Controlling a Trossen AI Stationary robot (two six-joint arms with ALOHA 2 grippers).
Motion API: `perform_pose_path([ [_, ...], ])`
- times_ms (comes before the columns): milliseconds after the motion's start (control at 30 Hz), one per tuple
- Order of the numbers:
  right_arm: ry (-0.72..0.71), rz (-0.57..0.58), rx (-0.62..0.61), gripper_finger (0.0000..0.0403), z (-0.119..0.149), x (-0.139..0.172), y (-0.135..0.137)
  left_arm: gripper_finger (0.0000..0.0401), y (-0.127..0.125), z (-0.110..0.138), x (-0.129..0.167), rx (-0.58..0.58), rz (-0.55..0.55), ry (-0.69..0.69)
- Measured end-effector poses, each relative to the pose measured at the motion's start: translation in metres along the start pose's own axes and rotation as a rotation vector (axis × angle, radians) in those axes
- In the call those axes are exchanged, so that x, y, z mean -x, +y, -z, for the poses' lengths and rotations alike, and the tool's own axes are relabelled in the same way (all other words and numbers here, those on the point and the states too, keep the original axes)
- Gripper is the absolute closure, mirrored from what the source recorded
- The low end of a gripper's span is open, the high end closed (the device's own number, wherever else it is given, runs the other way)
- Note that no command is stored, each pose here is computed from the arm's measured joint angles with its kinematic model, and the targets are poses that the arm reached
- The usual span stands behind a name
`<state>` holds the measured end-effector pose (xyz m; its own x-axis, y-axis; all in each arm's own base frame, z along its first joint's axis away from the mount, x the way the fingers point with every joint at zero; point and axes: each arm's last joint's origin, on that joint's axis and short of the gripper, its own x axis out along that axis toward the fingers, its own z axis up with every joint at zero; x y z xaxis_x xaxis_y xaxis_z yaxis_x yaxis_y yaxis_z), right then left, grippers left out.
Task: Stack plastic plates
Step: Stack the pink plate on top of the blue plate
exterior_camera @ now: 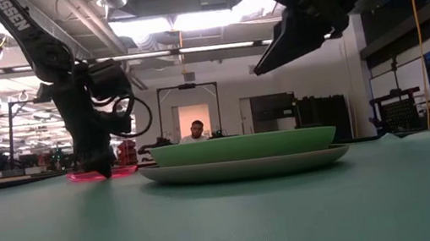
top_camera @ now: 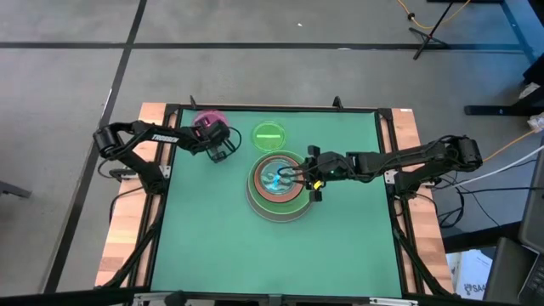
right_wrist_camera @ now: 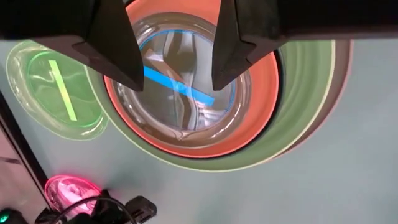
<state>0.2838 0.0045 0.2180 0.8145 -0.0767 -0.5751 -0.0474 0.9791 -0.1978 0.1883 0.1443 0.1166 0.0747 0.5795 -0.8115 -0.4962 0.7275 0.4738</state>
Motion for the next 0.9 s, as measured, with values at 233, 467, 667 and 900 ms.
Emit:
perform_pose_path([
  [233, 0.065, 0.043, -0.033, 0.0221, 0.006, 0.000, -0.001, 0.0399, -0.008, -0.003, 0.014, -0.051, 0.014, -0.053],
  [467, 0.166, 0.053, -0.047, 0.0221, 0.016, 0.001, 0.000, 0.0400, -0.020, -0.010, 0.057, -0.102, 0.053, -0.232],
  [667, 0.222, 0.049, -0.063, 0.0221, 0.030, 0.000, 0.003, 0.0399, -0.041, -0.012, 0.096, -0.204, 0.235, -0.435],
  [900, 0.278, 0.076, -0.112, 0.0221, 0.036, 0.001, 0.003, 0.0399, -0.071, -0.013, 0.125, -0.310, 0.376, -0.619],
])
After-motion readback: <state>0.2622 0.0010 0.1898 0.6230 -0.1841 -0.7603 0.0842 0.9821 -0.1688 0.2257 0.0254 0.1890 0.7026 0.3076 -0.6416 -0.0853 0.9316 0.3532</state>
